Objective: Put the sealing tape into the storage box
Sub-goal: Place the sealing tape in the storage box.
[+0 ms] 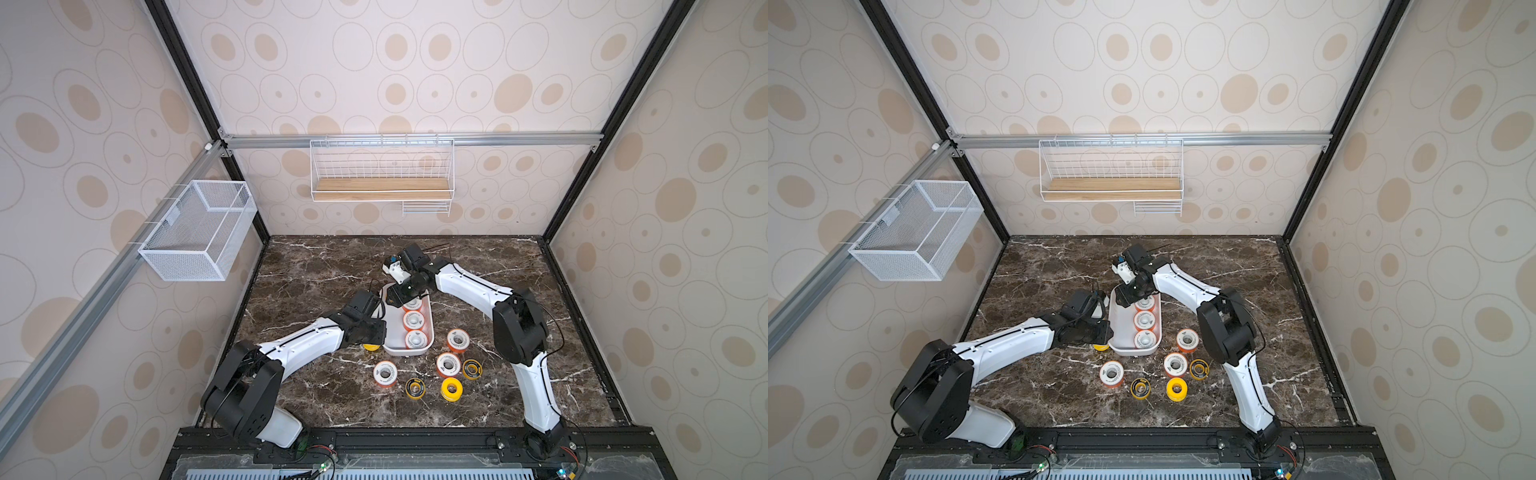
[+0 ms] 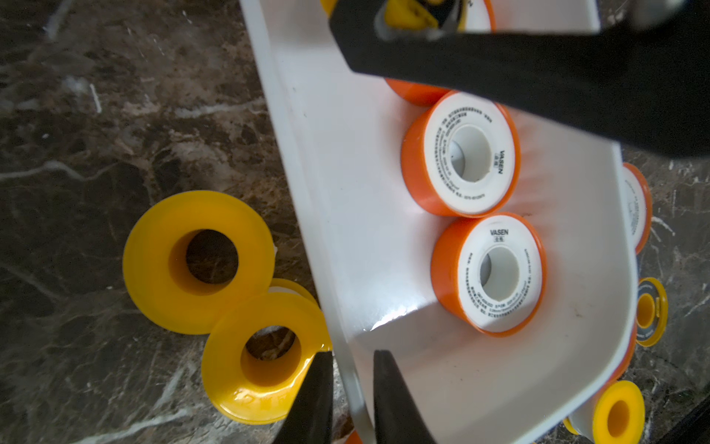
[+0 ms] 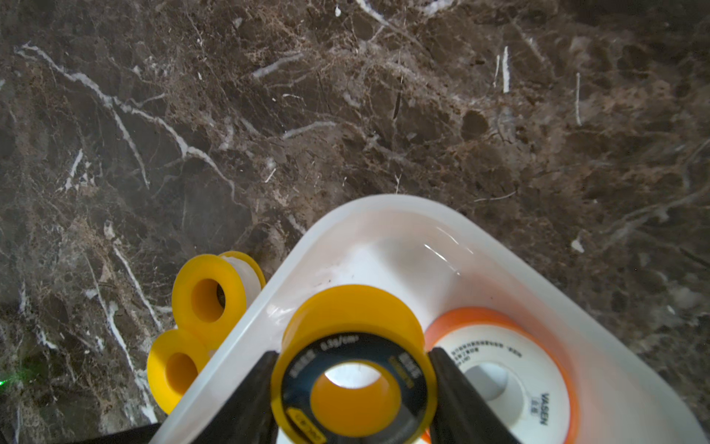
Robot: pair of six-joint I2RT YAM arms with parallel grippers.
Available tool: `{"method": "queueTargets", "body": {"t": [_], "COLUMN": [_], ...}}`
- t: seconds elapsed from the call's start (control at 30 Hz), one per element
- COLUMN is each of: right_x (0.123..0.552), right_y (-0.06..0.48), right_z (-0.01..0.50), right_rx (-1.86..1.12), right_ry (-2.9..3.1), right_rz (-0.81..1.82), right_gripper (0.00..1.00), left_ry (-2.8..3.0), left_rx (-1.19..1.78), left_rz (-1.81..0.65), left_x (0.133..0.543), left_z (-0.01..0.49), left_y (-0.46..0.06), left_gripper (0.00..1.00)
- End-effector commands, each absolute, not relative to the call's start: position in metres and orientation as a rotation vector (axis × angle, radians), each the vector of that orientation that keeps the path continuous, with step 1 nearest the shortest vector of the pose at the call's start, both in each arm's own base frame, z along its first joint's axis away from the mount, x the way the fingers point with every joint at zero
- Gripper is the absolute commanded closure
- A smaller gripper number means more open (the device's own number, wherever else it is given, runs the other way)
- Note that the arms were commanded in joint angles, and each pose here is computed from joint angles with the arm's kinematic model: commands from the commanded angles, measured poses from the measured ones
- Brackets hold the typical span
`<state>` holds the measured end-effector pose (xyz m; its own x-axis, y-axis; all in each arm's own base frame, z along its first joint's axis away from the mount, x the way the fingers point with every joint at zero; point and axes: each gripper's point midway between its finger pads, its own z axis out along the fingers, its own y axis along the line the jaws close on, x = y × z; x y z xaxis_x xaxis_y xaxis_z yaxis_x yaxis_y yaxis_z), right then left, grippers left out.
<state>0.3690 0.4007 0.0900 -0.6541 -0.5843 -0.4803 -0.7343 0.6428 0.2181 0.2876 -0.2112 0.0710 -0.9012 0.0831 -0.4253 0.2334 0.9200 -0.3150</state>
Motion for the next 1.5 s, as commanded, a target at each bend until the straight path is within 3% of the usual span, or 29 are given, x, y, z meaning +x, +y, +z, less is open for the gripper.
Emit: {"method": "queueTargets", "body": {"t": [0.0, 0.5, 1.0, 1.13, 1.47], "right_x": [0.367, 0.372, 0.377, 0.375, 0.362], "right_y": [0.395, 0.405, 0.406, 0.409, 0.404], "right_z": [0.078, 0.061, 0.059, 0.074, 0.152], "right_rx": [-1.074, -1.110, -1.117, -1.115, -1.065], "right_ry": [2.547, 2.571, 2.581, 2.553, 2.386], "right_rz": [0.487, 0.418, 0.372, 0.416, 0.556], "right_gripper": [0.41, 0.40, 0.31, 0.30, 0.30], "left_ry": [2.652, 2.662, 2.661, 2.653, 2.574], "left_rx": [0.209, 0.217, 0.220, 0.223, 0.209], "left_rz": [-0.512, -0.496, -0.495, -0.481, -0.359], "left_x": [0.295, 0.294, 0.294, 0.294, 0.289], "left_z": [0.079, 0.076, 0.078, 0.083, 0.121], "left_y": [-0.213, -0.212, -0.211, -0.209, -0.182], "left_gripper": [0.77, 0.77, 0.75, 0.70, 0.49]}}
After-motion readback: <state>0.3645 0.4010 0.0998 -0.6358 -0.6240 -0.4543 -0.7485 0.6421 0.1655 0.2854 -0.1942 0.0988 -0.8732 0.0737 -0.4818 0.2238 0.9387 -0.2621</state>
